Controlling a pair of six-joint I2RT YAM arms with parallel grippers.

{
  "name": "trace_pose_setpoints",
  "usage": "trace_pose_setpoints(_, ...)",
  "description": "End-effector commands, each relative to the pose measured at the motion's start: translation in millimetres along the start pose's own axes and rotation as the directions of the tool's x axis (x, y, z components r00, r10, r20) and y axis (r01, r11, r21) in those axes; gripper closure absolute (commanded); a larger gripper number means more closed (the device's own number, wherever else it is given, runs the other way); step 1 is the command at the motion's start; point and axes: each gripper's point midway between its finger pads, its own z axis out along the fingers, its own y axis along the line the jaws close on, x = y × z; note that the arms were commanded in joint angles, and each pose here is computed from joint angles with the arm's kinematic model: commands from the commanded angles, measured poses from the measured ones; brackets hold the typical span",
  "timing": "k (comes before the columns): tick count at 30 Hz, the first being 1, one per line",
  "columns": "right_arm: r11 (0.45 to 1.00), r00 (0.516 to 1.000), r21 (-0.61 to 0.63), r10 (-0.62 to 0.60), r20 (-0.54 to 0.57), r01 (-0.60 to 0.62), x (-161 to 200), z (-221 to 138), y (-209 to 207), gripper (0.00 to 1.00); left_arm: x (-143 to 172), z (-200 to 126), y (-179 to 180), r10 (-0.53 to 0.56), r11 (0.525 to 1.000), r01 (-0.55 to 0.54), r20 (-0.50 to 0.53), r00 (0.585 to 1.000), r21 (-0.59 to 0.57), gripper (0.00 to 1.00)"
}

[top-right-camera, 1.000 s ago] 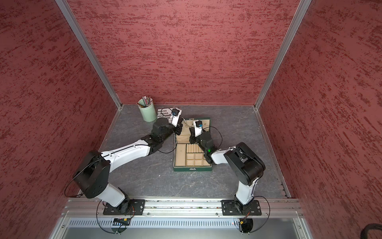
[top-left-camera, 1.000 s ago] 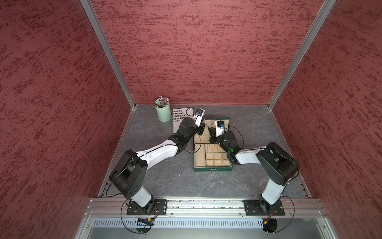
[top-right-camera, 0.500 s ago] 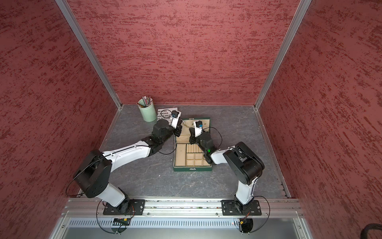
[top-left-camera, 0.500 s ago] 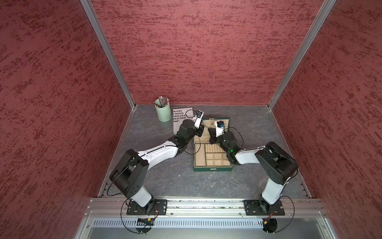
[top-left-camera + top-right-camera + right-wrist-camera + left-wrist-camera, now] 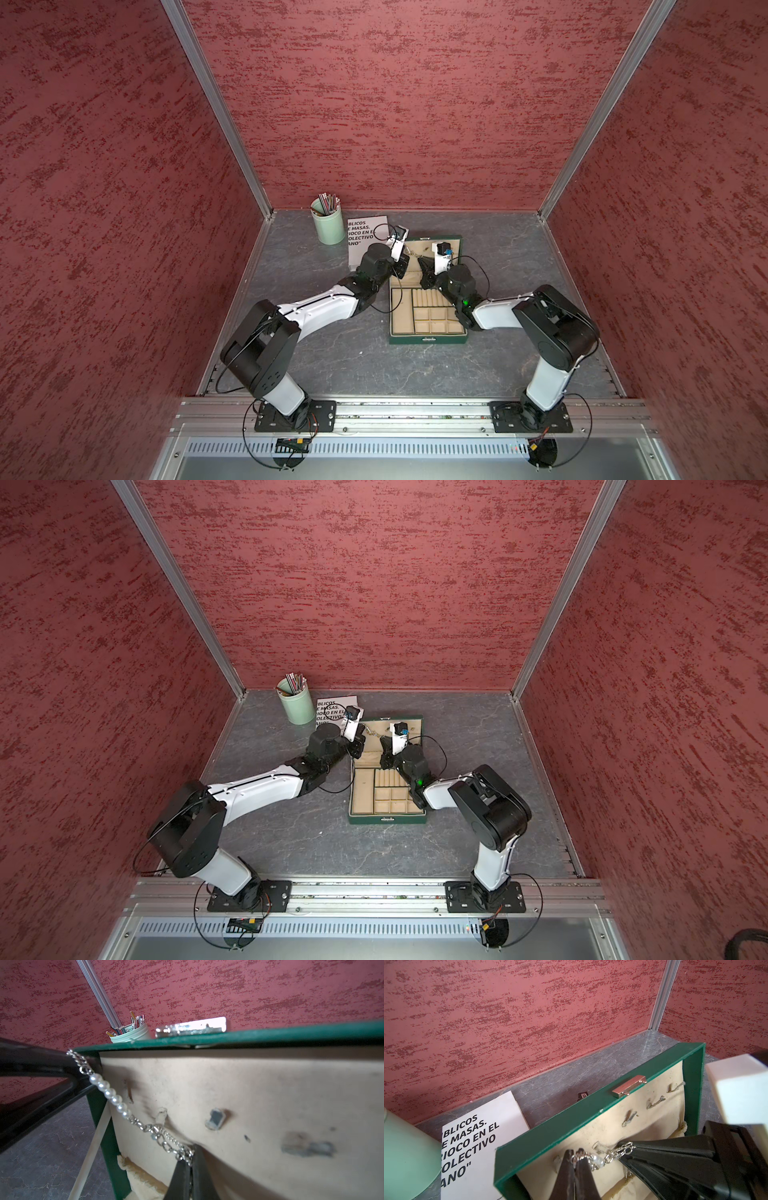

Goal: Put jewelry chain into jewelry box
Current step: Hang the necklace on the jewelry box clasp.

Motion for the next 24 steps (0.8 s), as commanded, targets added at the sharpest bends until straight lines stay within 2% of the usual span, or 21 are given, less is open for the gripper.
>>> trace_pose_setpoints(1,0.998,0.999,0.051,0.035,0.035,-0.036,-10,5,-10,1.0,-22,1,4,0.019,1.0,-0.018,0.034,0.999,-0.024,1.0)
trace_pose_setpoints(9,0.997,0.999,0.069,0.035,0.03,-0.037,-7,5,-14,1.0,-34,9,9,0.046,0.998,-0.044,0.033,0.998,-0.038,1.0)
trace_pose_setpoints(24,0.996,0.999,0.069,0.049,0.003,-0.049,5,1,-16,1.0,-6,15,4,0.019,1.0,-0.019,-0.021,1.0,-0.019,1.0)
